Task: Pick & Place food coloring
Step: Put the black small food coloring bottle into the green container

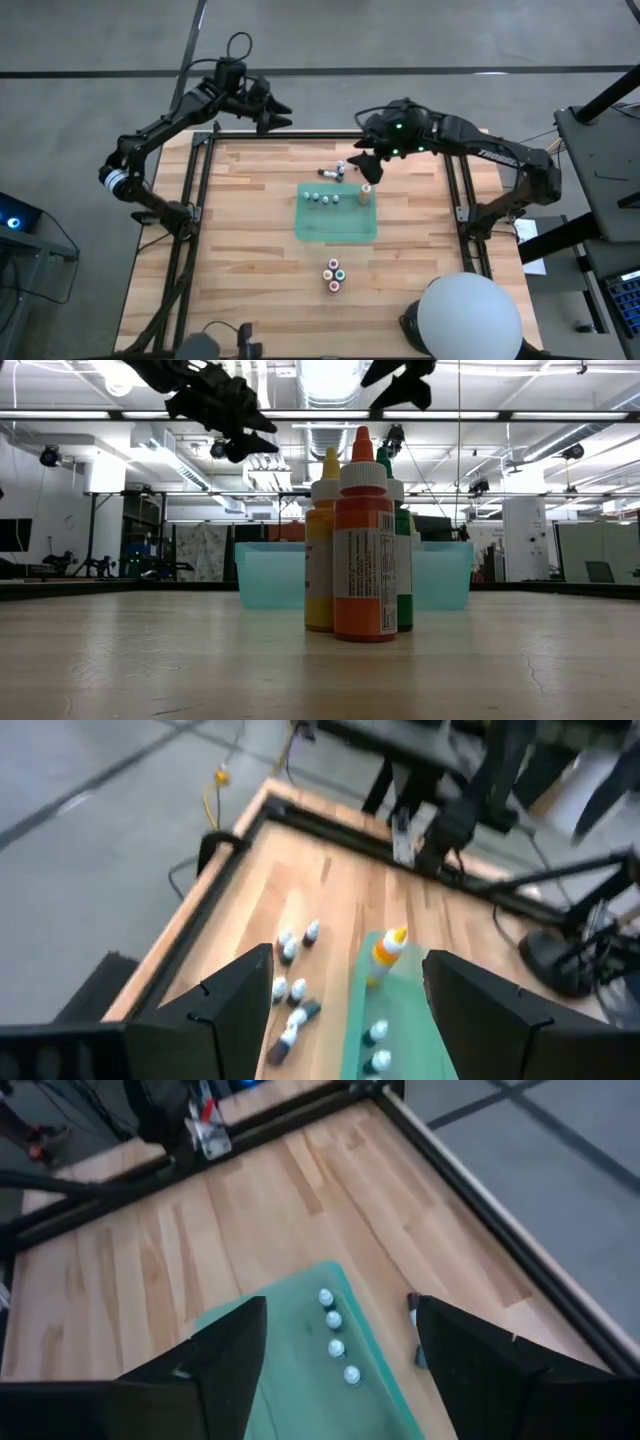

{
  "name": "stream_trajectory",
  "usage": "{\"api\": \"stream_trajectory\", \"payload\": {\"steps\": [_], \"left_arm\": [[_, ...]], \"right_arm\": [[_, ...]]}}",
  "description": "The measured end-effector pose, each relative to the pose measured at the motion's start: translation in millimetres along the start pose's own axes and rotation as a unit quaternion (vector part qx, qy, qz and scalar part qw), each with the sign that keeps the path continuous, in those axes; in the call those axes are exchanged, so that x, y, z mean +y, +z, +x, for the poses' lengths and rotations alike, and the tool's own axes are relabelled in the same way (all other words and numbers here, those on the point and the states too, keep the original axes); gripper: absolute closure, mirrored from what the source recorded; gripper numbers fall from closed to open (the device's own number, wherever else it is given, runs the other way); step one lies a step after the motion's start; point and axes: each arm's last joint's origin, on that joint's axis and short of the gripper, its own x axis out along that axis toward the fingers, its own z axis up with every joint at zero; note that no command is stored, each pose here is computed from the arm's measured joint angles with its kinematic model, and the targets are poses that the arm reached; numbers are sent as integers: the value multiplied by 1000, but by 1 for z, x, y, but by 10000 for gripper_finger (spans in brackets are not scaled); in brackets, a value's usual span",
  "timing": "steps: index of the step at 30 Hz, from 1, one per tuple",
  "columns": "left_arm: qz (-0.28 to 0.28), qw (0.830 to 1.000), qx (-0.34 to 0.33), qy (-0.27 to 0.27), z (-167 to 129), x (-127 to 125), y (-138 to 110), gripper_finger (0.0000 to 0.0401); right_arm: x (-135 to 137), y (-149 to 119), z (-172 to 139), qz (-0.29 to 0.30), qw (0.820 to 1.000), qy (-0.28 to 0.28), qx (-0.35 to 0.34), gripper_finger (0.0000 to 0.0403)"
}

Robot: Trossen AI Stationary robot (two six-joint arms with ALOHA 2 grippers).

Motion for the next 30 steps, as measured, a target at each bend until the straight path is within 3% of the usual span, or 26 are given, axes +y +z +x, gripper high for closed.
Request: {"api": "stream_trajectory", "payload": {"steps": [7,14,24,30], "left_arm": [[45,996,79,19,19,10,3,172],[97,988,115,29,46,24,6,172],[168,971,165,29,87,24,-4,172],[171,963,206,45,111,19,-16,172]], "right_arm": [[-4,4,-35,10,999,-1,-46,140],[-7,5,-59,32,996,-5,-79,140],[-7,3,-68,30,996,-16,-87,149],[-8,1,-66,25,997,-19,-74,154]]}}
